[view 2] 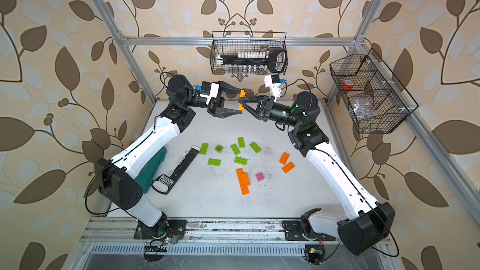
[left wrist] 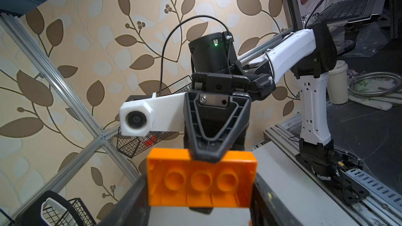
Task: Assemble a small pinwheel with lego
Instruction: Pick up the lego brick from the center of the board.
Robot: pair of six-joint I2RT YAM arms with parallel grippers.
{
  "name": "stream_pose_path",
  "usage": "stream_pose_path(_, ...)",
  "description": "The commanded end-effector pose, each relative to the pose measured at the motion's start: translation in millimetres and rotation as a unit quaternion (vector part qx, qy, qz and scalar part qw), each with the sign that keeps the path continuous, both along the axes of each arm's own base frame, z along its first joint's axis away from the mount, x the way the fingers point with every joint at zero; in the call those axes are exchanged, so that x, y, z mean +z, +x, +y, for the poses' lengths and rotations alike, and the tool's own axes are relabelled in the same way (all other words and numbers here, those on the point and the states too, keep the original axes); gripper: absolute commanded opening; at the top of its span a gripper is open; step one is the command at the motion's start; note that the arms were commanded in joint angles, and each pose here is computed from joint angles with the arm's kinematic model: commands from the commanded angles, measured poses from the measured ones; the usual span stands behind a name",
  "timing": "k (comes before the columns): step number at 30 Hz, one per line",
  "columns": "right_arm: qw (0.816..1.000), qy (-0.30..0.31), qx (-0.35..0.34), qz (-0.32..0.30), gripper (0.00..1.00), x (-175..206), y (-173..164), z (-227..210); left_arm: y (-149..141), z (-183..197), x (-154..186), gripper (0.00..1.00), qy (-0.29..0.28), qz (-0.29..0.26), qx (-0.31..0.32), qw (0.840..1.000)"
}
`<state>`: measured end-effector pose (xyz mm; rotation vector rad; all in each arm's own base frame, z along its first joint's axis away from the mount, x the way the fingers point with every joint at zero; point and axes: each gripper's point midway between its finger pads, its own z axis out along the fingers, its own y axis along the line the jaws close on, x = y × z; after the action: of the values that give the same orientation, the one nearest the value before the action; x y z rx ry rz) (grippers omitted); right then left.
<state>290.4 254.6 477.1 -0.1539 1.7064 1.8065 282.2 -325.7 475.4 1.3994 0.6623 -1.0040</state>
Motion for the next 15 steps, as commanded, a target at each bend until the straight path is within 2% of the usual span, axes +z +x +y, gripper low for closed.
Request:
stream_pose_path(1, 0.999, -0.01, -0.02, -0.049, 0.14, 15.9, -12.0, -5.3, -12.2, 0.4, 8.1, 0.99, 0.004, 0.014, -0.001, 1.0)
stream_pose_path(3, 0.997, -0.033, -0.046, -0.048, 0.13, 6.9, -7.9, -10.0, -11.3, 1.9, 5.2, 0.99, 0.007, 0.031, 0.013, 0.999)
stream_pose_path(6, 0.988, -0.109, -0.103, -0.03, 0.13, -25.7, 0.4, -22.8, -7.5, 4.6, -3.5, 0.99, 0.006, 0.077, 0.06, 0.995)
stream_pose_path(8, 0.975, -0.173, -0.141, -0.011, 0.13, -58.1, 6.8, -34.8, -8.6, 5.0, -16.7, 0.99, 0.012, 0.113, 0.09, 0.989)
stream_pose_path(10, 0.955, -0.244, -0.169, 0.016, 0.12, -96.3, 10.8, -48.7, -9.3, 8.8, -30.0, 0.99, 0.014, 0.159, 0.146, 0.976)
stream_pose_path(12, 0.931, -0.305, -0.196, 0.045, 0.1, -131.3, 12.1, -64.9, -2.2, 13.3, -53.2, 0.99, 0.021, 0.219, 0.207, 0.953)
stream_pose_path(14, 0.905, -0.366, -0.203, 0.07, 0.09, -165.4, 8.5, -77.7, 14.2, 26.3, -79.8, 0.99, 0.024, 0.298, 0.287, 0.91)
stream_pose_path(15, 0.89, -0.4, -0.202, 0.083, 0.08, -182.8, 5.6, -84.1, 21.5, 35.2, -97.0, 0.99, 0.032, 0.339, 0.326, 0.882)
